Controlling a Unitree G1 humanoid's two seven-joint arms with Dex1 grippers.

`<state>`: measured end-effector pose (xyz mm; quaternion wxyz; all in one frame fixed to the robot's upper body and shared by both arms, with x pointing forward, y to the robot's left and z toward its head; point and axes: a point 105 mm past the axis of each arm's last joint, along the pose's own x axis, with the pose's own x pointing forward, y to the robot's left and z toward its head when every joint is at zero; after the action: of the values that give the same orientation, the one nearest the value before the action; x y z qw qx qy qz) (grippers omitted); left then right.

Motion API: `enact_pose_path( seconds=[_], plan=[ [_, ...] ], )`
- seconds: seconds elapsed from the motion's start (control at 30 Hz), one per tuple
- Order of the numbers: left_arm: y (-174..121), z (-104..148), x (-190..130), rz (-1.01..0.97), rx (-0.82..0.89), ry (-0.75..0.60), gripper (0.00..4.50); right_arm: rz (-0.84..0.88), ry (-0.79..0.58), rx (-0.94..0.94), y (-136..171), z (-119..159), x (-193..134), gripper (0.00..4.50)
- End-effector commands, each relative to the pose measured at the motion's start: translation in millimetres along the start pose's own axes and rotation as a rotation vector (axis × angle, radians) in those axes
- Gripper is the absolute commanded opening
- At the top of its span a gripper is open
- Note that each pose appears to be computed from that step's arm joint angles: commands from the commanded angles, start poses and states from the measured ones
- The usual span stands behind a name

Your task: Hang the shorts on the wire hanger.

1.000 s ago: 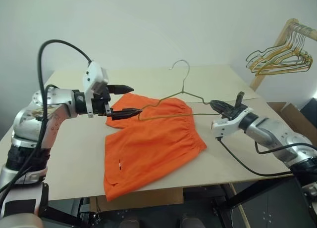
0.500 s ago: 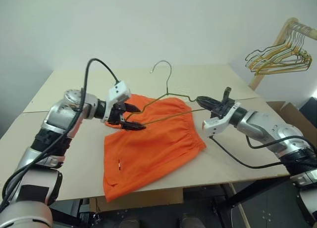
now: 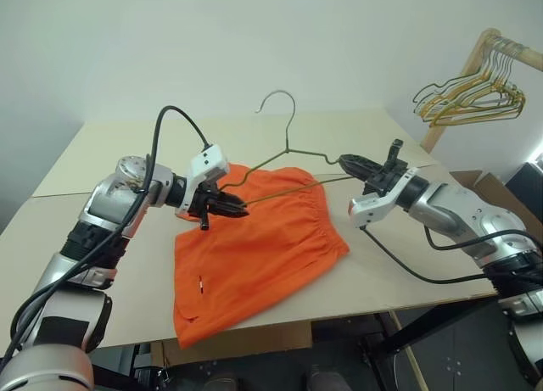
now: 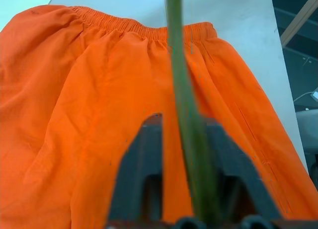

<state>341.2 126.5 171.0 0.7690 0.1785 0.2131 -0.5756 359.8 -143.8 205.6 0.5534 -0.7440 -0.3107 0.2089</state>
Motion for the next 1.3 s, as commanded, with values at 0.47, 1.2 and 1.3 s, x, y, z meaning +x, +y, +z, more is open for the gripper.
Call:
enact_pose_path(
  seconds=[0.47, 1.2, 1.3],
  plan=[
    [9, -2, -17, 0.087, 0.098, 0.040, 0.00, 0.031, -0.159, 0.111, -22, 15, -12, 3.15],
    [-4, 1, -17, 0.057, 0.395, 0.018, 0.00, 0.902, 0.007, 1.101, -12, 30, -16, 4.49],
    [-5, 1, -17, 0.053, 0.399, 0.016, 0.00, 0.902, 0.062, 1.117, -1, 25, -6, 4.49]
  ],
)
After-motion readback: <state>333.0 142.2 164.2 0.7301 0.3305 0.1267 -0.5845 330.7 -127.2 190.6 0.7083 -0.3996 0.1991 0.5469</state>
